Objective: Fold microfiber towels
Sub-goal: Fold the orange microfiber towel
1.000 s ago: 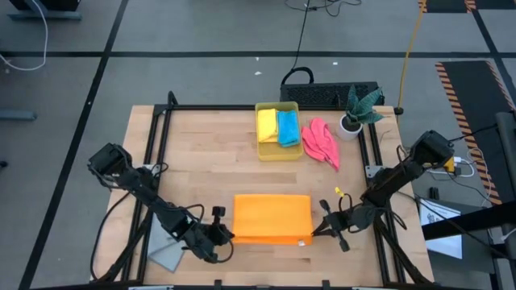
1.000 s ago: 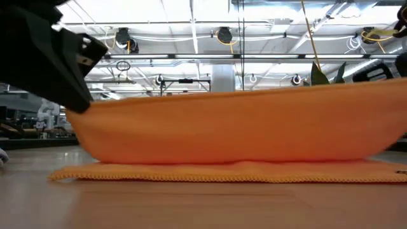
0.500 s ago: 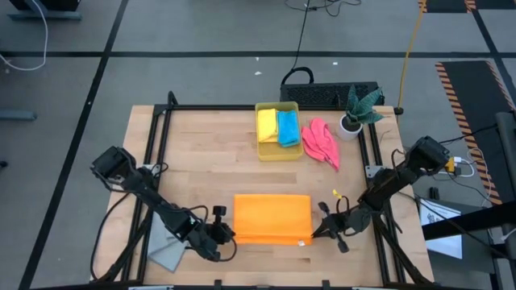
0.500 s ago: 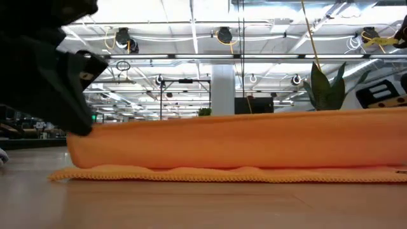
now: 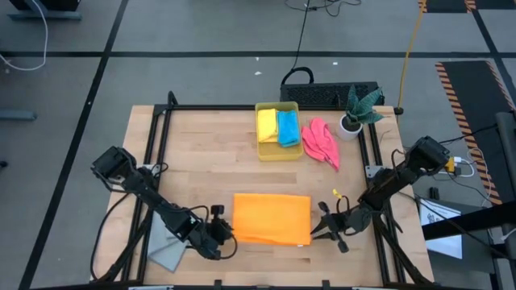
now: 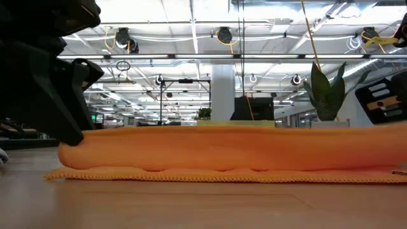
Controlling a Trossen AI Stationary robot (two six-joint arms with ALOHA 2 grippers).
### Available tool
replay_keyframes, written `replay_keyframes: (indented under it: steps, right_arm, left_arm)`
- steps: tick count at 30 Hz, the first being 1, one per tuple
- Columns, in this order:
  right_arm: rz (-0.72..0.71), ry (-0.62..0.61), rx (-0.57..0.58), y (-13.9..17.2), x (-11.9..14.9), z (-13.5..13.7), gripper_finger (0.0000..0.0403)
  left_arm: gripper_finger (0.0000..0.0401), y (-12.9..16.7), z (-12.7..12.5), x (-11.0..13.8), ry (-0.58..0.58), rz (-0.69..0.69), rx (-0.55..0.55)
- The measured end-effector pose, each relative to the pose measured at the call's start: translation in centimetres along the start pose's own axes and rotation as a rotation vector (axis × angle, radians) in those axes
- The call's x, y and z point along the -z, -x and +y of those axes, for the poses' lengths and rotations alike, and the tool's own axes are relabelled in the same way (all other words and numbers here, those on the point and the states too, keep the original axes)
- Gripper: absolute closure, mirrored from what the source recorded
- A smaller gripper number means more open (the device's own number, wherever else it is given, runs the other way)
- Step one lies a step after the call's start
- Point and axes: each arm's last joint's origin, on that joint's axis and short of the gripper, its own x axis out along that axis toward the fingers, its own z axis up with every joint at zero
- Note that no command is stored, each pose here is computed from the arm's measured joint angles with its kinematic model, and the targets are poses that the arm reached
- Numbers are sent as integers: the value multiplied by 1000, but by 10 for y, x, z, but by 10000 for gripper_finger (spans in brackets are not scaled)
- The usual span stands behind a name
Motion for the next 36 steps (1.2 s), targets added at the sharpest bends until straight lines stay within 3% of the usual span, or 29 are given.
replay_keyframes:
  steps: [5,10,15,24,30,36]
  right_arm:
    - [7,-63,0,0,1,0,283]
    - [8,-121,-27,-3,-4,-3,277]
    - [-19,-103,-6,-17,-24,-6,304]
    - [135,-125,11,-23,-20,-14,394]
    - [245,-178,35,-14,1,-20,396]
    - [234,-124,158,-6,6,-32,402]
  left_arm:
    - [247,4,-1,-1,35,42,92]
    - [222,25,-2,-22,122,-14,172]
    - [220,28,2,-34,40,-109,118]
    - [219,-6,38,-30,121,-33,-16]
    - [219,-19,49,-13,177,98,-80]
    - [219,-24,28,-8,297,91,5]
